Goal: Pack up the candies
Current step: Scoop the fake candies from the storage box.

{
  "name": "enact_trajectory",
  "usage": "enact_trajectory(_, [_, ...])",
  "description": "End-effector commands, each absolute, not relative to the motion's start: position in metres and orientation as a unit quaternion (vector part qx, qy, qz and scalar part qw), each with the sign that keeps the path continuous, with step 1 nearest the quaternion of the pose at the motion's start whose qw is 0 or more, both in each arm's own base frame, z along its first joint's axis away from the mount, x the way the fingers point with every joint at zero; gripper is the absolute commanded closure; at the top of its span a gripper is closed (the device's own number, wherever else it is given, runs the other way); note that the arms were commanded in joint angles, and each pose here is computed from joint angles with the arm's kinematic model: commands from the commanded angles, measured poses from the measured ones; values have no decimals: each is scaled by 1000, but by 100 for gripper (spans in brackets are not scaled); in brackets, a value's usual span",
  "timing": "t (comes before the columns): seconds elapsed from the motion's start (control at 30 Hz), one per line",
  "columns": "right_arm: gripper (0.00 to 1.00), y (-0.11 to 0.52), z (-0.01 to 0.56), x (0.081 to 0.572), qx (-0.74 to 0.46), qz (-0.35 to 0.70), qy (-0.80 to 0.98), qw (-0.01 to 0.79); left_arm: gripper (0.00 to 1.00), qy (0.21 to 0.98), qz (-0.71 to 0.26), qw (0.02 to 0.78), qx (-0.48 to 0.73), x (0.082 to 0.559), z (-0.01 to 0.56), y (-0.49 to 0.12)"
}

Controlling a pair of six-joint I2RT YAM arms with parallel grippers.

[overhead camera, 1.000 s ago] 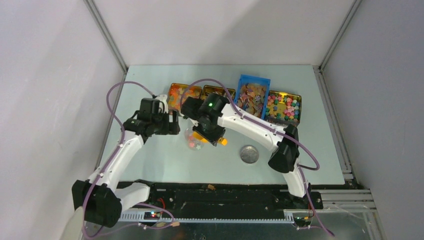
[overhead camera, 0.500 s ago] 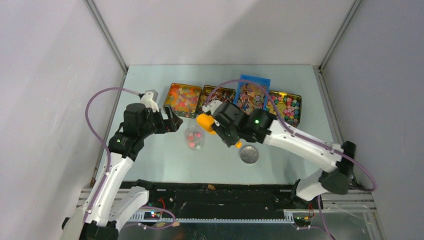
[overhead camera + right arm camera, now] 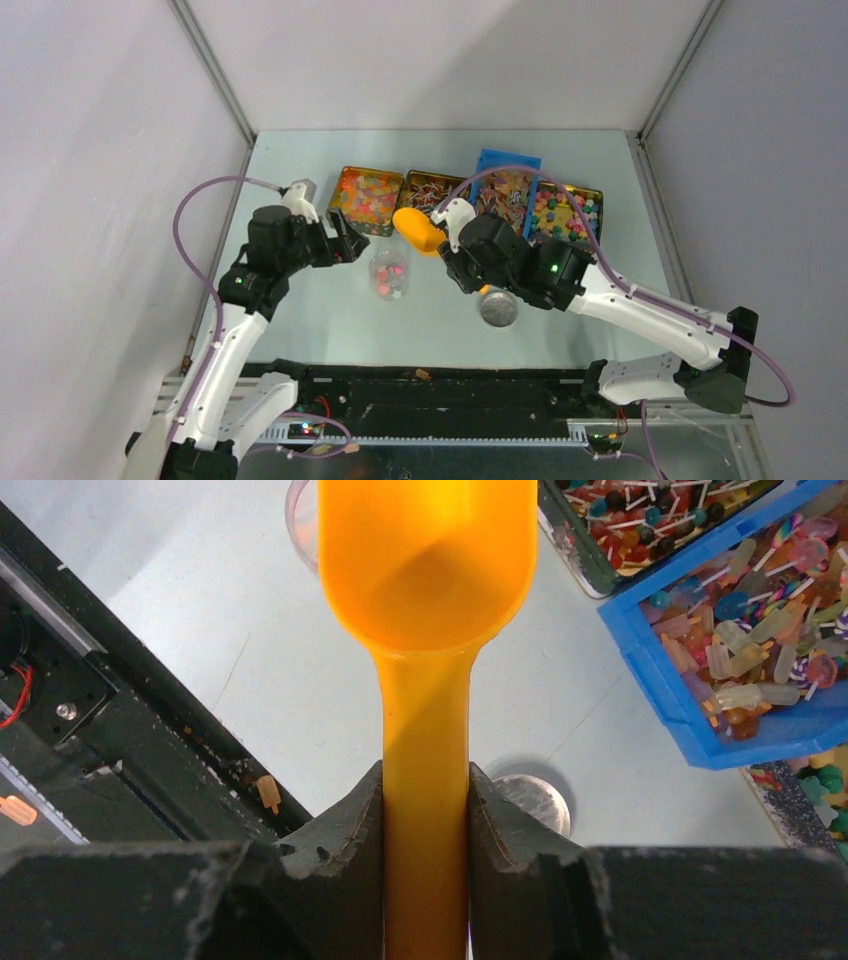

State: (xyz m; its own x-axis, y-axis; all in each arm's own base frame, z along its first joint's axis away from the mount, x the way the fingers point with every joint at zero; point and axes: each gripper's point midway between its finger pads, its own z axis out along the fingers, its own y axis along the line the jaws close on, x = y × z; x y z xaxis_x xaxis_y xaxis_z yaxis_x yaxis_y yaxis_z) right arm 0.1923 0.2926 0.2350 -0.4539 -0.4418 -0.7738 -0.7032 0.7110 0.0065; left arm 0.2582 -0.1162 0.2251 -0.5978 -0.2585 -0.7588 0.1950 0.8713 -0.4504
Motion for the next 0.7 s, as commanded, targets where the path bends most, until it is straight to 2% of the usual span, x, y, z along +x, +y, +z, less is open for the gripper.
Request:
enact_trajectory(0.0, [100,297,250,205,-315,171,828,431,7,855,-255,451,-16,260,224,-116])
enact_trajectory(0.27, [100,285,234,217,-266,167,861,401,7,868,-229,441,-15,263,215,-110])
enact_trajectory(0.67, [100,245,204,253,-155,146,916,338,8,889,-242,389,-22,288,191,-113])
